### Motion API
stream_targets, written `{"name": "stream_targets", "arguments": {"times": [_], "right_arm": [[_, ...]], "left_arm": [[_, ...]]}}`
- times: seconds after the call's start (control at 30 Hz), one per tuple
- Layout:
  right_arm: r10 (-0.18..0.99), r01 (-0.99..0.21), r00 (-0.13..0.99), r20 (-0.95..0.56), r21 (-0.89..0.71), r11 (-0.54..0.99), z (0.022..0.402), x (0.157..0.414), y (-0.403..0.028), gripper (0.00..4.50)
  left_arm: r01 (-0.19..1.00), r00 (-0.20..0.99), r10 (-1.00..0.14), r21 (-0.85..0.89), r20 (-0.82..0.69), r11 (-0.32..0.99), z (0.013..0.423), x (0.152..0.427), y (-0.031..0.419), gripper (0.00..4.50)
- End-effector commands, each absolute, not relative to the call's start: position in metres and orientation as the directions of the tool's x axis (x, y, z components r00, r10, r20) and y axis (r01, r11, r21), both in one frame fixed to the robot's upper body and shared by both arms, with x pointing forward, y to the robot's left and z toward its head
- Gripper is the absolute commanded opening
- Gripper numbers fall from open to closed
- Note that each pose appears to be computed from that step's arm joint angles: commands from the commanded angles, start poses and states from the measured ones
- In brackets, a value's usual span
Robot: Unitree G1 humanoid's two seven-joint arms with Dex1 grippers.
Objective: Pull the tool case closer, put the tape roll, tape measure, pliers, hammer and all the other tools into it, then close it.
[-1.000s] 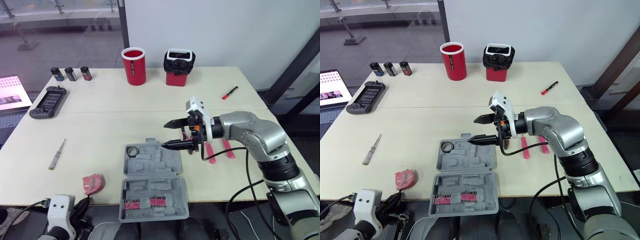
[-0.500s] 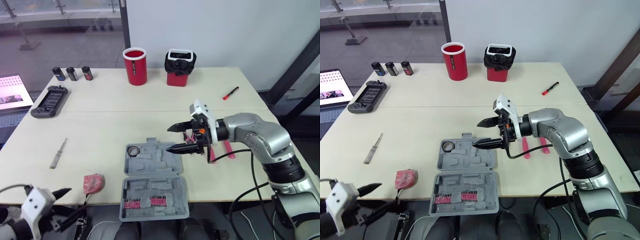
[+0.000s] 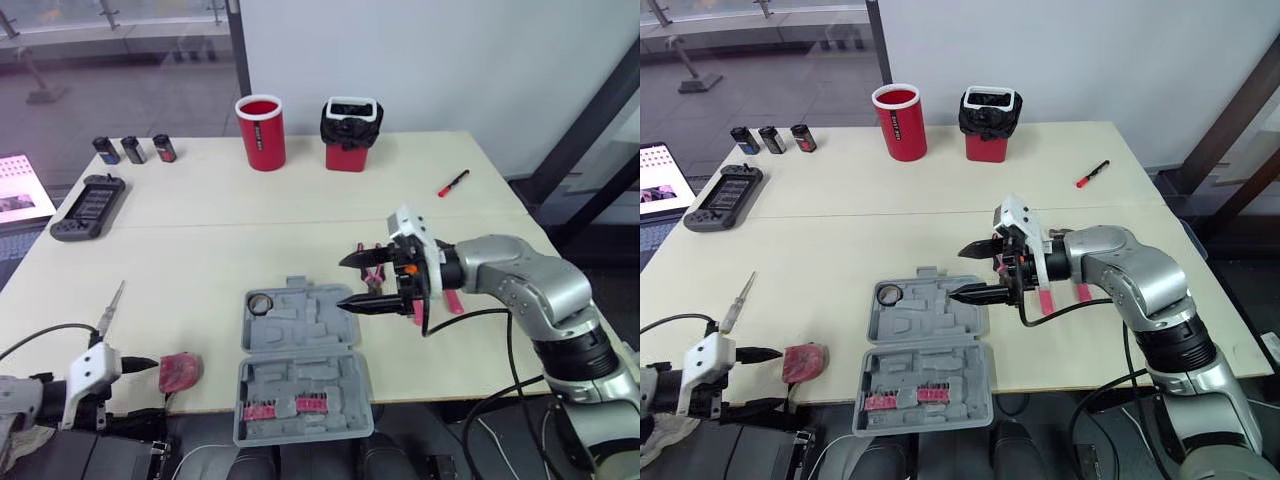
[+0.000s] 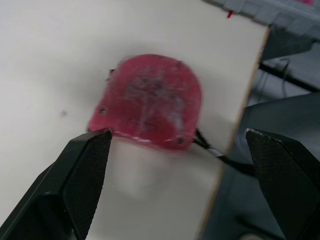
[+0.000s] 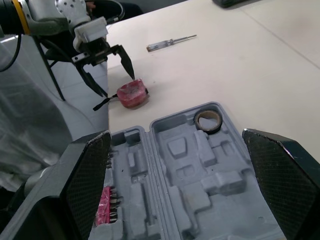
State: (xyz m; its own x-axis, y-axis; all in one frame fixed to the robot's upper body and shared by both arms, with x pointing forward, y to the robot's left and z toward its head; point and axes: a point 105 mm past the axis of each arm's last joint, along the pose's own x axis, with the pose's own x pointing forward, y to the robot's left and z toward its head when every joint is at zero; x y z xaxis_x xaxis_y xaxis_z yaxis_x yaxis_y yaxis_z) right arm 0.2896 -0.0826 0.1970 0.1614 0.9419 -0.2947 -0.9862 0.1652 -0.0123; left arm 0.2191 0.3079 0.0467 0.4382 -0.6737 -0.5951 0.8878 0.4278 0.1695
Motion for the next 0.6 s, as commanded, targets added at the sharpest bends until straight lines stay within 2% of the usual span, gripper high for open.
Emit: {"name": "stream_targets", "arguments": {"times": [0.03,0.33,0.6], "right_arm": [[0.943,-0.981,0.193,-0.272,-0.074,0.18,0.21,0.289,-0.086,4.5],[0.94,-0.979,0.201,-0.275,-0.079,0.186,0.211,0.29,-0.086,4.5],[0.938,-0.979,0.204,-0.28,-0.088,0.187,0.211,0.292,-0.085,4.5]], "left_arm": [[0.911,0.399,-0.678,0.184,-0.617,0.369,0.04,0.224,0.306,4.45],[0.92,0.392,-0.696,0.232,-0.602,0.317,0.038,0.245,0.297,4.45],[0.926,0.376,-0.667,0.283,-0.643,0.249,0.04,0.251,0.3,4.45]]}}
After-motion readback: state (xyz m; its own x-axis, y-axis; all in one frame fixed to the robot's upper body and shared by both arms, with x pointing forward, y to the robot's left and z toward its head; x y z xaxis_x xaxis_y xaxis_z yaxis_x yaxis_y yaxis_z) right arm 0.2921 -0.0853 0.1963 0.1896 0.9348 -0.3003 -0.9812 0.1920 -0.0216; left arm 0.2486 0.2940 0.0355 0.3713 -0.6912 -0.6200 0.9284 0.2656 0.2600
